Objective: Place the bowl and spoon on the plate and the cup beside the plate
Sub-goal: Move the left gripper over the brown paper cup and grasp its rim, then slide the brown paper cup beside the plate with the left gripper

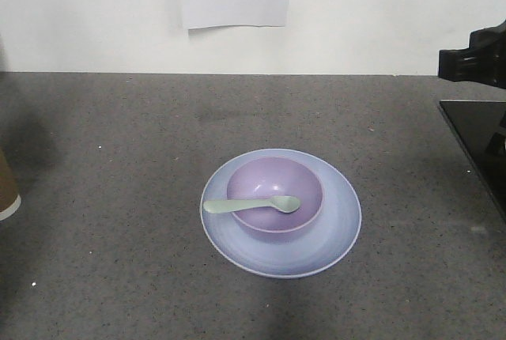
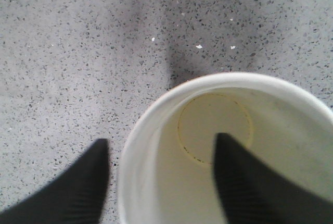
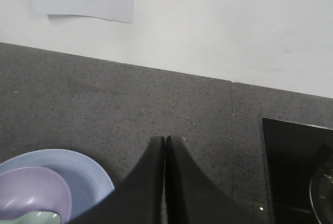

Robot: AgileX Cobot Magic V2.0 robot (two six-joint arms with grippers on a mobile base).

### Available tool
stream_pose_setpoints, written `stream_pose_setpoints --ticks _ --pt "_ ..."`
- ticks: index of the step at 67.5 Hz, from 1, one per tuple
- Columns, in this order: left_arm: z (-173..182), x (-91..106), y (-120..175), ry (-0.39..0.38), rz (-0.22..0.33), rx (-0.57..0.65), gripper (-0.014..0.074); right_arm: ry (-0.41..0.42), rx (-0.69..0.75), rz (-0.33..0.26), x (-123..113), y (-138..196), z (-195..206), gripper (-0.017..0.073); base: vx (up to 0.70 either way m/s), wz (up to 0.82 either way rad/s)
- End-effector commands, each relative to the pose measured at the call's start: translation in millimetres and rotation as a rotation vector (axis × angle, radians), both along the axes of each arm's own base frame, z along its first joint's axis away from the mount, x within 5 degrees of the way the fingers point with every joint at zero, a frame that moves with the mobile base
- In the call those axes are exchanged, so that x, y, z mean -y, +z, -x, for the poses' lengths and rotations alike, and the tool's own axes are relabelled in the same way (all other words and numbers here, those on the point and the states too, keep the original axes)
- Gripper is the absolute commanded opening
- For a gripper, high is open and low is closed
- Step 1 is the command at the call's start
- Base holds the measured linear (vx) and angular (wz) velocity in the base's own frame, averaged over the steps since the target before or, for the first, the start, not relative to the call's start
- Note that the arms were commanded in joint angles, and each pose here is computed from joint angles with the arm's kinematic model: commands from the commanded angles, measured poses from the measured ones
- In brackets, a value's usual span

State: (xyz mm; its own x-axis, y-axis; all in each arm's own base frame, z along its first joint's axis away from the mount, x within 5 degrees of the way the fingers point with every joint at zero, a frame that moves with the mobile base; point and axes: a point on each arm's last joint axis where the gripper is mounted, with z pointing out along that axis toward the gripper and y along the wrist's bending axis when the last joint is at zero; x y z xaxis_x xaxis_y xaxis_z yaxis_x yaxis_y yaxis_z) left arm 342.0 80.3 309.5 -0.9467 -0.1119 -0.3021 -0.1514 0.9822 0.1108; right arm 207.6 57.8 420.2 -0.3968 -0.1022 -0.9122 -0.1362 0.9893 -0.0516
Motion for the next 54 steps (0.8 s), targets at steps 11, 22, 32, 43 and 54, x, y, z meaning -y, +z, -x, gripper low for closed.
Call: stream_pose_setpoints --ticks 11,22,32,43,54 --pt "1.9 -1.2 22.9 -0.017 -0.047 0.107 -0.0010 0.012 0.092 -0.005 1.4 15.7 2.6 -0.0010 0.00 0.00" --pt "3.0 1.5 33.1 -0.028 -0.046 0.173 -0.0008 0.010 0.085 -0.004 1.7 15.1 2.8 -0.0010 0.00 0.00" --pt "11.3 18.5 57.4 -0.105 0.010 0.297 -0.0008 0.010 0.087 -0.004 1.6 15.3 2.7 -0.0010 0.00 0.00" --pt "16.2 51.0 73.0 -0.238 0.044 0.365 -0.0008 0.013 0.092 -0.007 1.4 15.7 2.6 -0.0010 0.00 0.00" --pt "15.8 93.1 73.9 -0.345 0.139 0.373 -0.0008 0.013 0.091 -0.010 1.2 15.7 2.6 -0.0010 0.00 0.00"
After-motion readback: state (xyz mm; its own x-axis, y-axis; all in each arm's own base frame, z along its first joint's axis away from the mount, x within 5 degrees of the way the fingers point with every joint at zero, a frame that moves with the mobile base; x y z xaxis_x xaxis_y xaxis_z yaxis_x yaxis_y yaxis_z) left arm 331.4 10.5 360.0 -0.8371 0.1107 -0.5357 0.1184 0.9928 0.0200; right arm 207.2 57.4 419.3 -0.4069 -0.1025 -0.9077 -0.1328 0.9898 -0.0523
